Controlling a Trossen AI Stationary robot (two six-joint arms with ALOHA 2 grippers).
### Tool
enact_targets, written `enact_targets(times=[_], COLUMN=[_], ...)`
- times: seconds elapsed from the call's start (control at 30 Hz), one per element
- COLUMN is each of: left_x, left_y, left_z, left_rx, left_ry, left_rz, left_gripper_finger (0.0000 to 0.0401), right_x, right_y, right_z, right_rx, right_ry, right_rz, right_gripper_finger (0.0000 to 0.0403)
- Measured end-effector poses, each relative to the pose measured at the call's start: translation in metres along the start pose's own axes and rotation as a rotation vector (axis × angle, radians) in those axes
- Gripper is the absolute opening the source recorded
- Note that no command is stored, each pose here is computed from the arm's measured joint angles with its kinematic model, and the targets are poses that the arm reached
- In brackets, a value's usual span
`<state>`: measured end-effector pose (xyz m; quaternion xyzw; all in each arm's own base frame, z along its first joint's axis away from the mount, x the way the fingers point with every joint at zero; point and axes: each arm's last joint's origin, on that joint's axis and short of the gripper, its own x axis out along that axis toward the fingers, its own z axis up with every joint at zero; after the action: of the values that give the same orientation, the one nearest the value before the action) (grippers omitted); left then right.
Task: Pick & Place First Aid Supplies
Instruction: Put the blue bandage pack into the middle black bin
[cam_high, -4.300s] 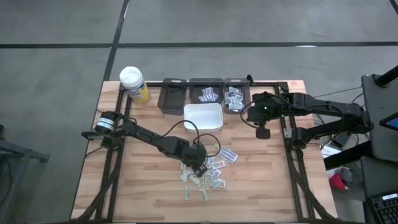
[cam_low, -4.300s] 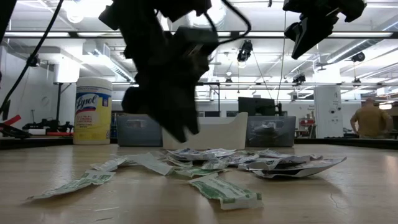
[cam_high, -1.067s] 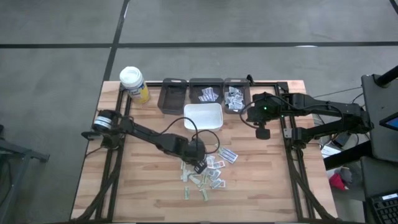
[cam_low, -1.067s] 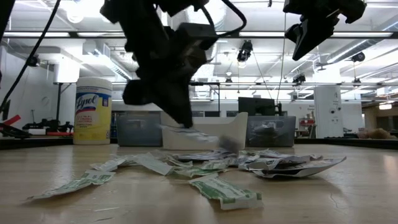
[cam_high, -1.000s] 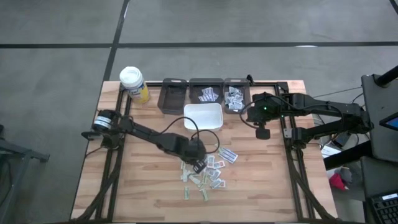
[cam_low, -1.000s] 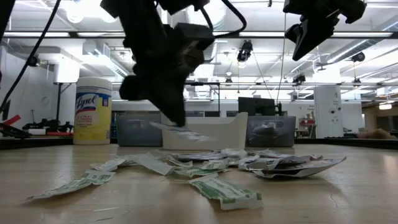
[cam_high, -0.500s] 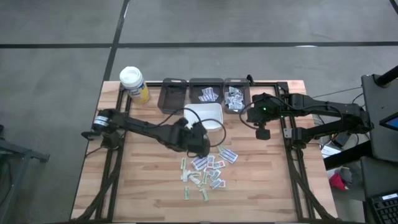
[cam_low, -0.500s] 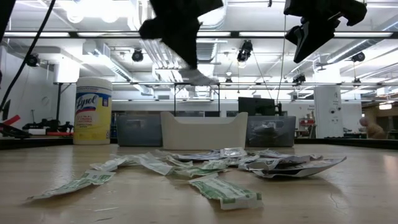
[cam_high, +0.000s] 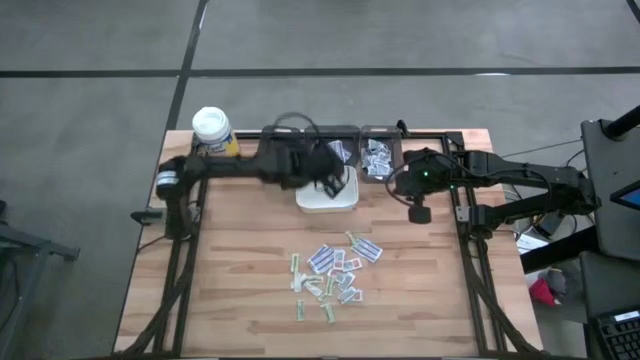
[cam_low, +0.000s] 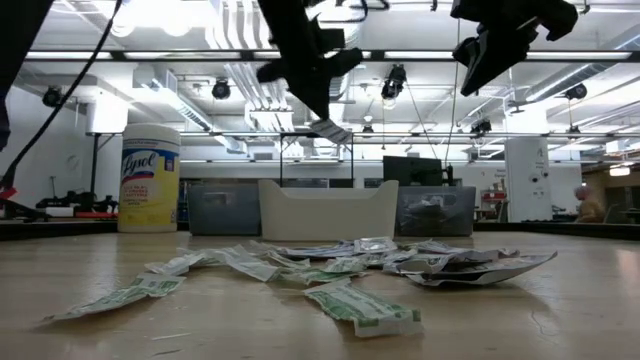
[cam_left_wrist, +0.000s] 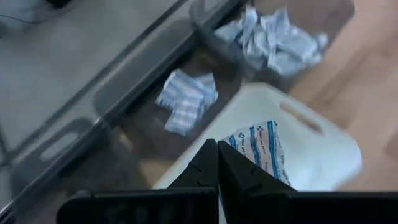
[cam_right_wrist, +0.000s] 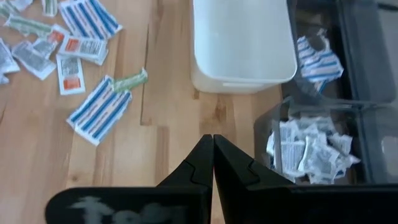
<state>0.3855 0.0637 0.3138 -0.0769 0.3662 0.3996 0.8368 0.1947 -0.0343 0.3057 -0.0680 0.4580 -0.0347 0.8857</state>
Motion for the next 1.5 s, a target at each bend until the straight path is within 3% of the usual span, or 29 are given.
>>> enact_targets(times=[0.23, 0.37, 0.5, 0.7, 0.83, 1.13, 1.27, 1.4, 1.5], left_x=[0.056, 0.087, 0.118, 0.159, 0.172, 0.178, 0.165, 0.134, 0.1], left_y=[0.065, 0.095, 0.108, 0.117, 0.117, 0.116, 0.119, 0.113, 0.088], left_z=[0.039, 0.045, 0.037, 0.025, 0.019, 0.016, 0.023, 0.037, 0.041], left_rx=[-0.154, -0.236, -0.281, -0.337, -0.311, -0.282, -0.272, -0.19, -0.088], left_ry=[-0.071, -0.055, 0.017, 0.103, 0.132, 0.141, 0.113, 0.052, 0.022], left_rz=[-0.169, -0.223, -0.249, -0.302, -0.343, -0.347, -0.366, -0.537, -0.676], left_gripper_finger=[0.0, 0.0, 0.0, 0.0, 0.0003, 0.0079, 0.0116, 0.013, 0.013], right_x=[-0.001, -0.011, -0.029, -0.045, -0.05, -0.047, -0.046, -0.046, -0.046], right_y=[-0.002, -0.002, -0.004, -0.01, -0.011, -0.011, -0.011, -0.011, -0.011], right_z=[0.007, 0.011, 0.008, -0.006, -0.013, -0.015, -0.015, -0.015, -0.015], right_rx=[-0.039, -0.042, -0.035, 0.022, 0.06, 0.069, 0.072, 0.102, 0.105], right_ry=[-0.075, -0.176, -0.289, -0.342, -0.356, -0.344, -0.337, -0.337, -0.336], right_rz=[-0.017, -0.004, 0.046, -0.005, -0.017, -0.023, -0.021, -0.019, -0.018], right_gripper_finger=[0.0008, 0.0008, 0.0008, 0.0008, 0.0008, 0.0008, 0.0008, 0.0008, 0.0008])
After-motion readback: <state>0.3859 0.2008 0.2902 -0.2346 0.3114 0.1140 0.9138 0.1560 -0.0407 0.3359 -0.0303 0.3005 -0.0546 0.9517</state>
